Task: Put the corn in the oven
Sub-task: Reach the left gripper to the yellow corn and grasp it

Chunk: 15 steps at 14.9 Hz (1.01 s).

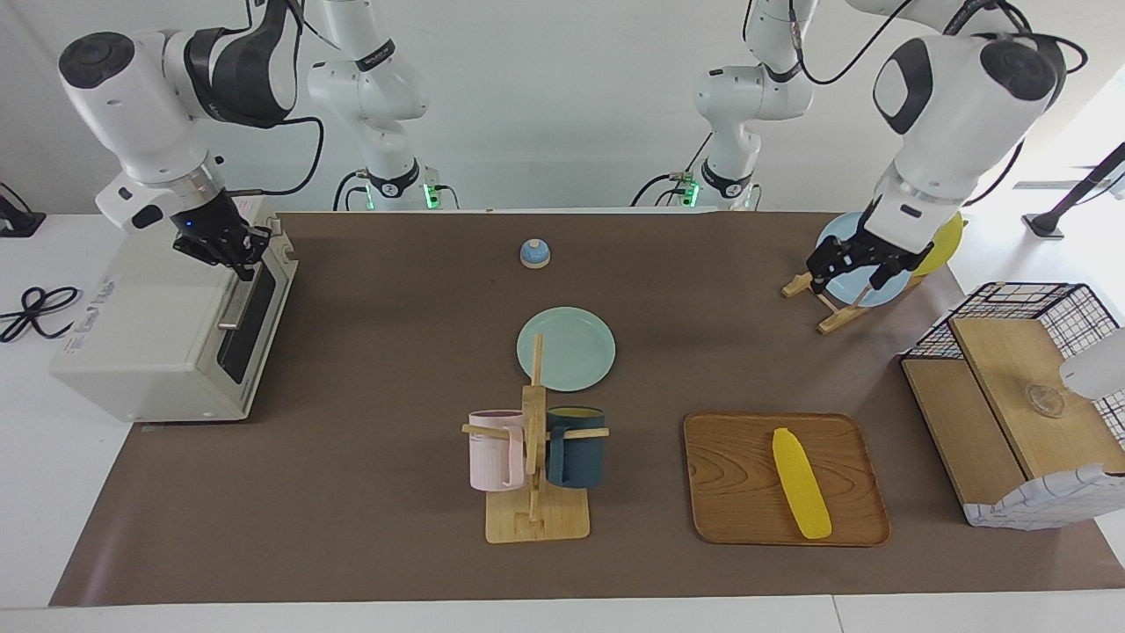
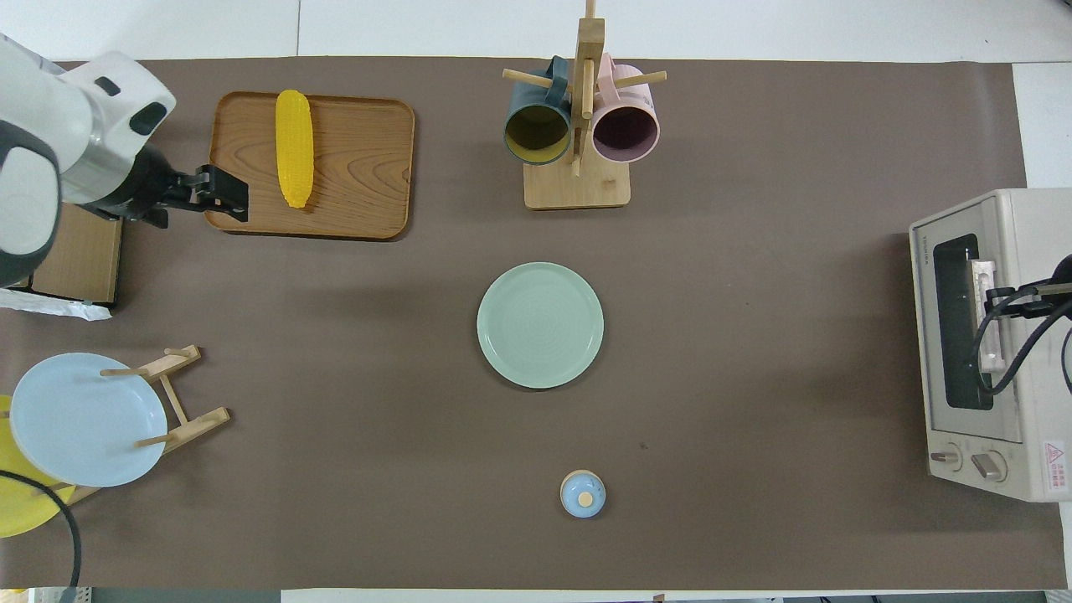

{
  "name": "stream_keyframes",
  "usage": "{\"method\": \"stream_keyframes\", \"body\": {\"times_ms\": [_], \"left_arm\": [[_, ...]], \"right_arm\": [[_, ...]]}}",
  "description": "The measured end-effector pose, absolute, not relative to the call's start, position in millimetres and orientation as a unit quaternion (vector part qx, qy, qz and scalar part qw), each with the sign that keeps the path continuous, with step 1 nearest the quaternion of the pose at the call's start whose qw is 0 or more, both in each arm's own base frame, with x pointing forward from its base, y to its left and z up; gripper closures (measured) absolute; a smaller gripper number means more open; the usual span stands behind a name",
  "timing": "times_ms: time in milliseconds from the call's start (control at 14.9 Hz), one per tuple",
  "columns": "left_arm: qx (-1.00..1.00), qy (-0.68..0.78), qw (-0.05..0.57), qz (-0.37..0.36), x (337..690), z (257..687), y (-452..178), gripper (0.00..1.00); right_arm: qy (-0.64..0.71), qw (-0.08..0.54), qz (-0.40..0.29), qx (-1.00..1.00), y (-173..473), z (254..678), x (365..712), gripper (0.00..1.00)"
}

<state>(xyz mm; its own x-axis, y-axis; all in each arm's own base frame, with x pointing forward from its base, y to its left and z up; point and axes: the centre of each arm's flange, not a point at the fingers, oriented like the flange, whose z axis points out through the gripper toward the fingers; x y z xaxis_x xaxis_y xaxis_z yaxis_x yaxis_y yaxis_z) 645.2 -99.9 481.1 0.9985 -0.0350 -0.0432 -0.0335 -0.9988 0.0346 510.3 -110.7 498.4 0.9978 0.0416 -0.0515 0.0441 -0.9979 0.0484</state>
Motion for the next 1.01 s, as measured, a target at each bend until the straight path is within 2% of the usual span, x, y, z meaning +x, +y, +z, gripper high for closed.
{"method": "stream_keyframes", "body": {"times_ms": [403,1008], "left_arm": [[0.998,-0.056,0.028,-0.007,723,360,-126,0.00],[0.996,-0.070,0.033,0.033,766,307,-113,0.00]], "right_arm": [[0.011,0.025,-0.027,0.999,-124,484,511,0.99],[0.018,0.025,-0.026,0.999,-117,473,512,0.99]]}}
